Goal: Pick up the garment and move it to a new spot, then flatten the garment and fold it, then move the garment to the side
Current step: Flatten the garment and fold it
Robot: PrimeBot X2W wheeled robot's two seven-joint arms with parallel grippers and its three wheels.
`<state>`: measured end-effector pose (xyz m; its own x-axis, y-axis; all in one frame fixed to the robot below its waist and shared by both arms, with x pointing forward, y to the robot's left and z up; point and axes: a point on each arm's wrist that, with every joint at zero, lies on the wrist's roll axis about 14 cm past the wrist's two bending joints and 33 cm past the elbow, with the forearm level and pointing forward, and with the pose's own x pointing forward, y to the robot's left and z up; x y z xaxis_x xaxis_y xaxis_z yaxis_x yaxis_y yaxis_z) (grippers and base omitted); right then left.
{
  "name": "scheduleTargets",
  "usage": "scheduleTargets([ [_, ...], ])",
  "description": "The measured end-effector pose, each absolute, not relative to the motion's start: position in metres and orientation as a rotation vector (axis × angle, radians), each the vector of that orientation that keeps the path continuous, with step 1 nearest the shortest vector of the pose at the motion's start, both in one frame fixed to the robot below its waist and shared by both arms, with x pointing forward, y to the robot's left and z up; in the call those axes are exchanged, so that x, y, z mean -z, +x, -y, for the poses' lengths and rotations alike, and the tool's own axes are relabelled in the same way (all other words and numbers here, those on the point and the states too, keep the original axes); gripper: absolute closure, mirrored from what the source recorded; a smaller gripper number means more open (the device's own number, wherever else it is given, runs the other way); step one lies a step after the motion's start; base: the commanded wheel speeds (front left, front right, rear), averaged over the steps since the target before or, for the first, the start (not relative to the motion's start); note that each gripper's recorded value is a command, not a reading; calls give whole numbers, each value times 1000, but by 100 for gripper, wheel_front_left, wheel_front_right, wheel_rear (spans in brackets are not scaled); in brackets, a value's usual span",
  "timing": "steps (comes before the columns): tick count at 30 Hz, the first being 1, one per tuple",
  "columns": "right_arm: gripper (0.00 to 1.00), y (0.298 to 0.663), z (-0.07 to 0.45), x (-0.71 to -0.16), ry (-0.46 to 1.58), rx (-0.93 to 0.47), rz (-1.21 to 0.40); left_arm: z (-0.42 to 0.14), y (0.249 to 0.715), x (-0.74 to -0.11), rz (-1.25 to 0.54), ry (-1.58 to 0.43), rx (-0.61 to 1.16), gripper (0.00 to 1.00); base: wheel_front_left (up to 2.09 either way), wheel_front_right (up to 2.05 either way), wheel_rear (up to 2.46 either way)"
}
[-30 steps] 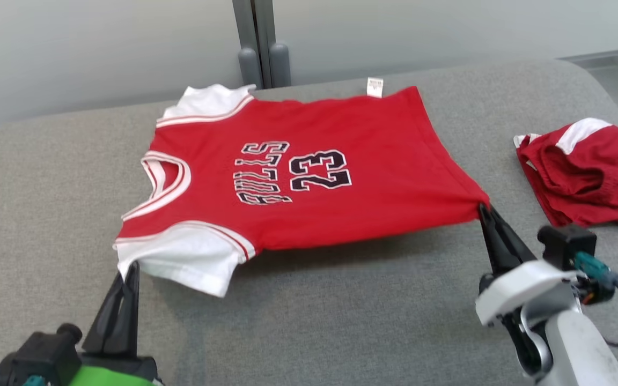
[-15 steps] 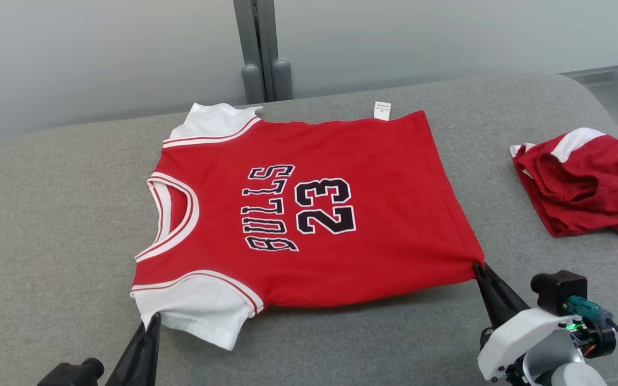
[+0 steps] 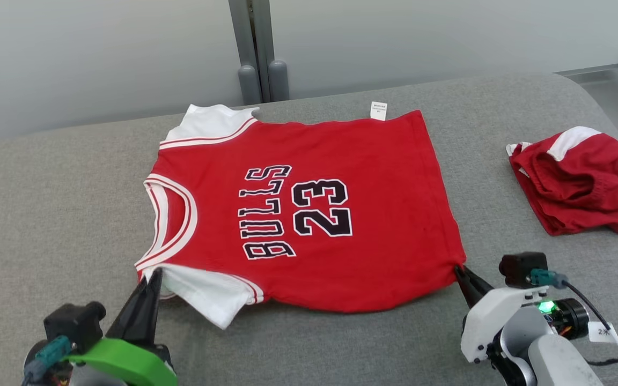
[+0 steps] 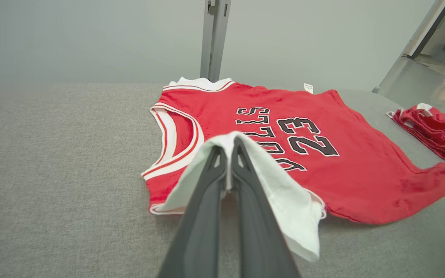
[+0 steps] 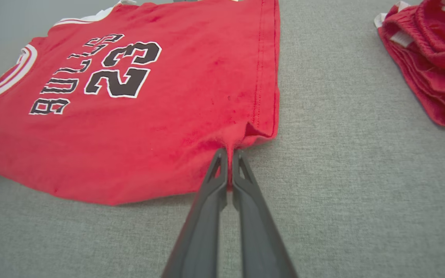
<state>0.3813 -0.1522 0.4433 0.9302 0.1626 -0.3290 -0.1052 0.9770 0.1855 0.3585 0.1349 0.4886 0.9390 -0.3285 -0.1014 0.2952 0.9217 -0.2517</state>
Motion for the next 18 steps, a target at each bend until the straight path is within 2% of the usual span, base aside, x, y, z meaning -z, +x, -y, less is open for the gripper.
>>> scheduleTargets([
  [11,100,435,165,-458,217,-99,-340,-126,444,-514,-50,-195,340,100,0,0,0],
  [18,100,457,167,-449,228,-85,-347,-123,479,-497,-90,-161,330,100,0,0,0],
])
